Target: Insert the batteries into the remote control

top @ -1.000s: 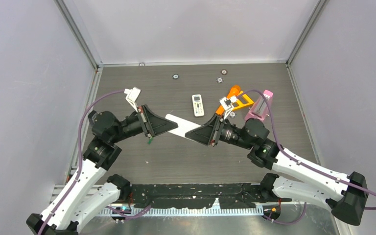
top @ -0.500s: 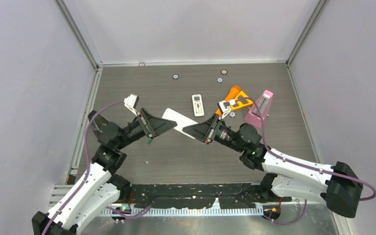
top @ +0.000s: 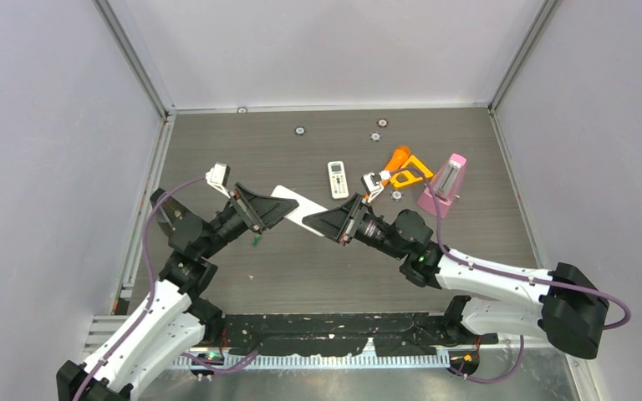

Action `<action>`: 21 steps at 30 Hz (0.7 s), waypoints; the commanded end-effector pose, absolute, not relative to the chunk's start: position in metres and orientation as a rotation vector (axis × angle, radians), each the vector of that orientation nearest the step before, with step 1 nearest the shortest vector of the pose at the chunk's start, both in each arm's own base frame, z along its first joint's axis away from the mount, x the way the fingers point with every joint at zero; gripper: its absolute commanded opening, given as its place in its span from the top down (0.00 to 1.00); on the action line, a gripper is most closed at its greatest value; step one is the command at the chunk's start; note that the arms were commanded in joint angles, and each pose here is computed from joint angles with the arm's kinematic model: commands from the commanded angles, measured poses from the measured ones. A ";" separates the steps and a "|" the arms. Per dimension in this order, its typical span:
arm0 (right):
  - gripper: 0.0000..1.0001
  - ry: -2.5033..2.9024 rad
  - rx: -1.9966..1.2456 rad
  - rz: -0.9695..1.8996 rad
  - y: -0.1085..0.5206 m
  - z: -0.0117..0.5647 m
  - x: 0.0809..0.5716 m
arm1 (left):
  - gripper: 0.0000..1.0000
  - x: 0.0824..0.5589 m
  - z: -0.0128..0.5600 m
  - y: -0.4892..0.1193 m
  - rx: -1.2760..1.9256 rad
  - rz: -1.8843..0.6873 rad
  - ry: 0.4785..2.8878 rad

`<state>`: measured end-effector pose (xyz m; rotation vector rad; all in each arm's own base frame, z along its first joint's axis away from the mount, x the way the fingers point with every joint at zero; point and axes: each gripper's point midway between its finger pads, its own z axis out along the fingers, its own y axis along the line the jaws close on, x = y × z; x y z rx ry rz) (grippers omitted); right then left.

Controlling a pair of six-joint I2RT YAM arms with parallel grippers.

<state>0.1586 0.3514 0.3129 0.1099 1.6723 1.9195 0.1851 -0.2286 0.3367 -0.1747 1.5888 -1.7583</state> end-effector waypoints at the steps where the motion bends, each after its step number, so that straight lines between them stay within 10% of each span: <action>1: 0.84 1.544 0.120 1.964 0.352 0.348 0.162 | 0.50 0.193 0.341 -0.224 -0.221 -1.743 1.538; 12: 0.84 1.575 0.194 2.008 0.364 0.339 0.167 | 0.70 0.204 0.323 -0.220 -0.326 -1.671 1.593; 15: 0.80 1.585 0.189 2.010 0.365 0.337 0.166 | 0.91 0.206 0.320 -0.220 -0.323 -1.642 1.608; 21: 0.36 1.618 0.171 1.909 0.348 0.320 0.163 | 1.00 0.207 0.321 -0.208 -0.292 -1.505 1.626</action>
